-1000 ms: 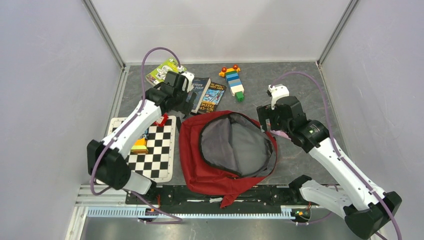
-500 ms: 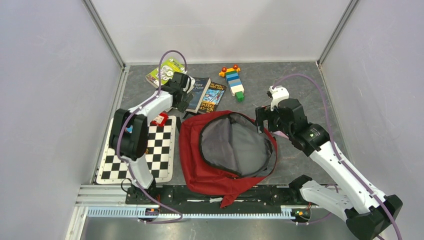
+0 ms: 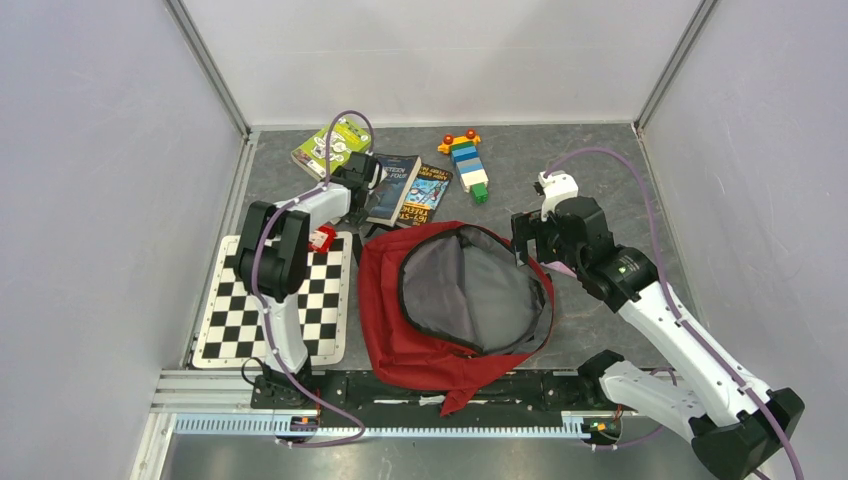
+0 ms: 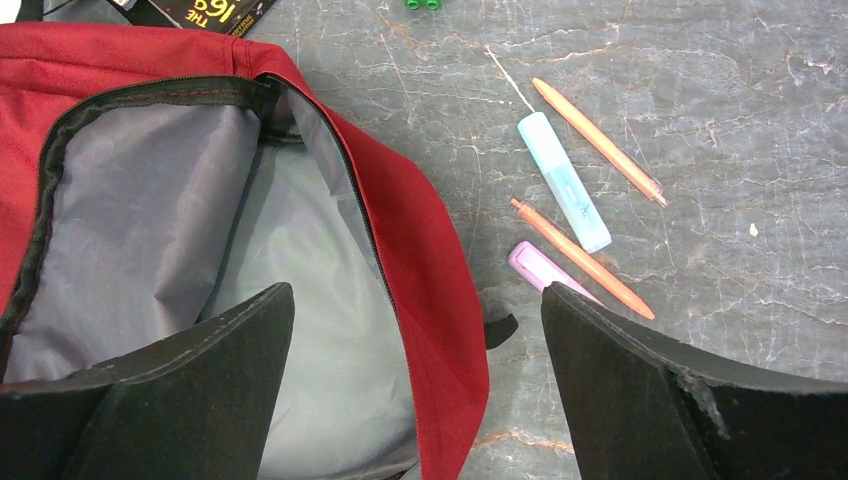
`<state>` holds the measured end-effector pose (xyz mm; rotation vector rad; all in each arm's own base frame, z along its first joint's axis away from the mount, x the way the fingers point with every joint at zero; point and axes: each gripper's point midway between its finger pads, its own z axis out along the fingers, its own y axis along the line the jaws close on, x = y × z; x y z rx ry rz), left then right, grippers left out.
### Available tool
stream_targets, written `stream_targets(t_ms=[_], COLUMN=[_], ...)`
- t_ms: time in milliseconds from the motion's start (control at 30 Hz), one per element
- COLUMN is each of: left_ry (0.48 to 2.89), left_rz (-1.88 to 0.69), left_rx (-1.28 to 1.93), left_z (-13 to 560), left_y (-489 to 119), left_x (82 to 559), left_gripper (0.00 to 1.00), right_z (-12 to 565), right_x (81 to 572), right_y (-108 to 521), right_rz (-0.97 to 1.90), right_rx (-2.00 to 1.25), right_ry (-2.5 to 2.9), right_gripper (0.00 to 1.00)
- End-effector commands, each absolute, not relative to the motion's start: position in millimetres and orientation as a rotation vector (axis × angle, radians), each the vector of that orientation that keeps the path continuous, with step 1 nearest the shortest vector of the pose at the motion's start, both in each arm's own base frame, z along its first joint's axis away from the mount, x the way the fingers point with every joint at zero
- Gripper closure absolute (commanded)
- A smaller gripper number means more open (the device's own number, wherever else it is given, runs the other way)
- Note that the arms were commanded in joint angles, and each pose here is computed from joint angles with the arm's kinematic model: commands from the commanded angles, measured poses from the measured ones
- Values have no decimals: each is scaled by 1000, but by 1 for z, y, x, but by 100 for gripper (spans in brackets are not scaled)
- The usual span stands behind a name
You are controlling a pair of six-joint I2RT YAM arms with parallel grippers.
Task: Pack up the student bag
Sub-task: Pick up the book from the center of the board.
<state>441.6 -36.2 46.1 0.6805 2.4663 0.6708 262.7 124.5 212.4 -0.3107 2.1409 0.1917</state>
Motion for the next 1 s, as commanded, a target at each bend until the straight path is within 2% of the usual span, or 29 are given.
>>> stream_targets(t_ms=[0, 133, 233, 333, 533, 767, 967], left_ry=[2402, 2388, 2379, 2356, 2266, 2154, 2156], left_rz=[740, 763, 780, 780, 761, 674, 473], left_rx=[673, 681, 680, 658, 572, 412, 285], left_z=[52, 49, 48, 54, 91, 164, 223], left_y=[-30, -28, -25, -24, -23, -25, -35], left_x=[461, 463, 462, 460, 457, 451, 419], left_gripper=[16, 29, 51, 68, 96, 98, 98], right_z=[223, 227, 229, 229, 233, 247, 267], right_x=[271, 272, 273, 272, 271, 272, 274], right_y=[123, 122, 120, 119, 118, 118, 123], right_rz=[173, 165, 155, 155, 163, 177, 228], right_rx=[-292, -289, -286, -280, -269, -262, -254], right_ry=[2099, 2089, 2082, 2081, 2071, 2012, 1925], right_gripper=[2, 2, 2, 2, 2, 2, 2])
